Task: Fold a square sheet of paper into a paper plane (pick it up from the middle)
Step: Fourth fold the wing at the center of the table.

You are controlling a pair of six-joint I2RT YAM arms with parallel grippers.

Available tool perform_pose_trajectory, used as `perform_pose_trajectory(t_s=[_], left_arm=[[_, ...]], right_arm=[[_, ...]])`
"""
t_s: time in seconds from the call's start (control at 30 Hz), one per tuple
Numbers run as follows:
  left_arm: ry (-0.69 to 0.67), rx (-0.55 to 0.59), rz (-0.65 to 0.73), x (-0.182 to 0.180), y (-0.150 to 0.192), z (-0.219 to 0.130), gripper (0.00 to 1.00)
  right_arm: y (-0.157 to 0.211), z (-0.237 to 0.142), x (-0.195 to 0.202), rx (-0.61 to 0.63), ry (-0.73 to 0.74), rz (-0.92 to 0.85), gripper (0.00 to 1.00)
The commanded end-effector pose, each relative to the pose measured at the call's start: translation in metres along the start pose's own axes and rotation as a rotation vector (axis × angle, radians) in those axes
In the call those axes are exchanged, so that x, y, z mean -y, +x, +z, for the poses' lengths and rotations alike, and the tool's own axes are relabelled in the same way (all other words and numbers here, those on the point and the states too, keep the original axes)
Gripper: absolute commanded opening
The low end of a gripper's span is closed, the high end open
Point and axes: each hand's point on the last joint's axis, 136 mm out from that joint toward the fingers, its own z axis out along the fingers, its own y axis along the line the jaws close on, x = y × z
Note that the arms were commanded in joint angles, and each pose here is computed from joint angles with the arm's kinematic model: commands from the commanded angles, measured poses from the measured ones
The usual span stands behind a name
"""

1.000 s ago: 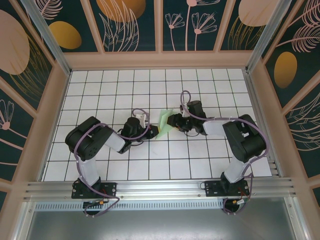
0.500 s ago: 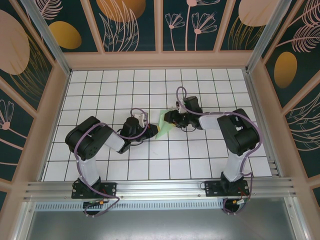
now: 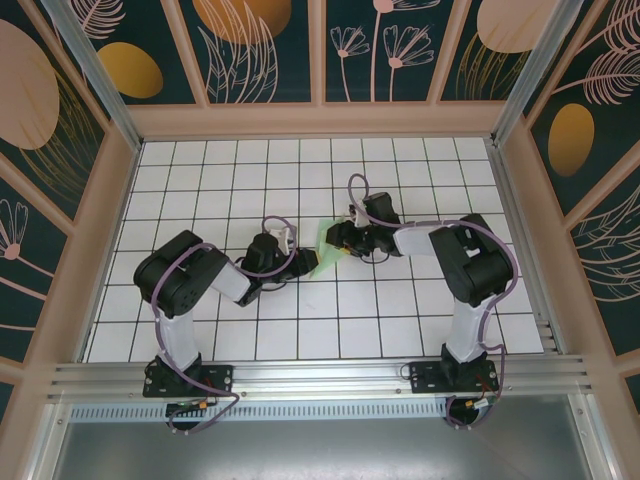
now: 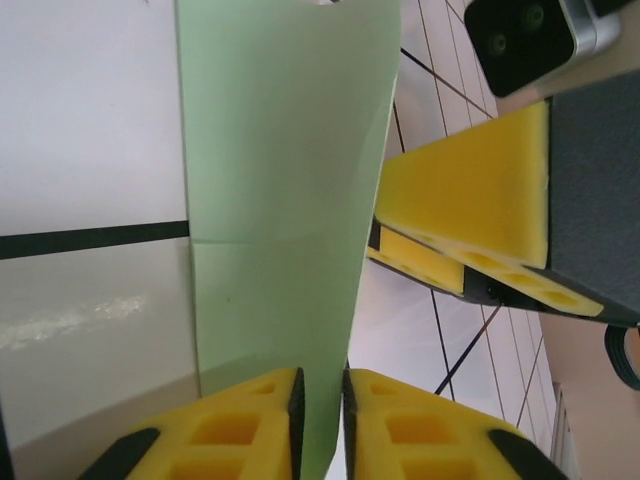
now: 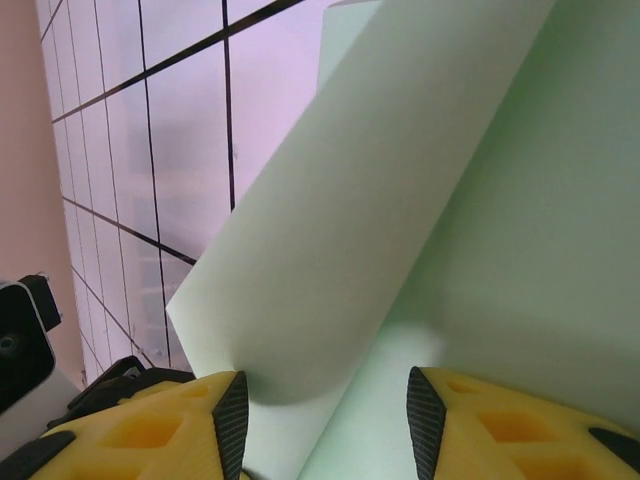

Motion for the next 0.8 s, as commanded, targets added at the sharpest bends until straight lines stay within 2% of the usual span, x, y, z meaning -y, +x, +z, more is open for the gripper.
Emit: perform_pose_trajectory(t_s=[0.0,0.37,0.77], left_arm=[[0.039,-0.016,0.012,0.007,-0.003,0.005,0.27],[0.009,-0.054,0.041,0.004,-0.004,0.014,0.29],[-0.129,0.010,0.082,0.001,-0.023,-0.014,0.40]], right_arm=[[0.005,0.009,0.013,-0.023,0.059,0.011,0.49],[0.007,0.012,0.031,-0.025,0.134,0.057,0.50],[0.010,0.009,0.054,-0.005,0.266,0.142,0.50]])
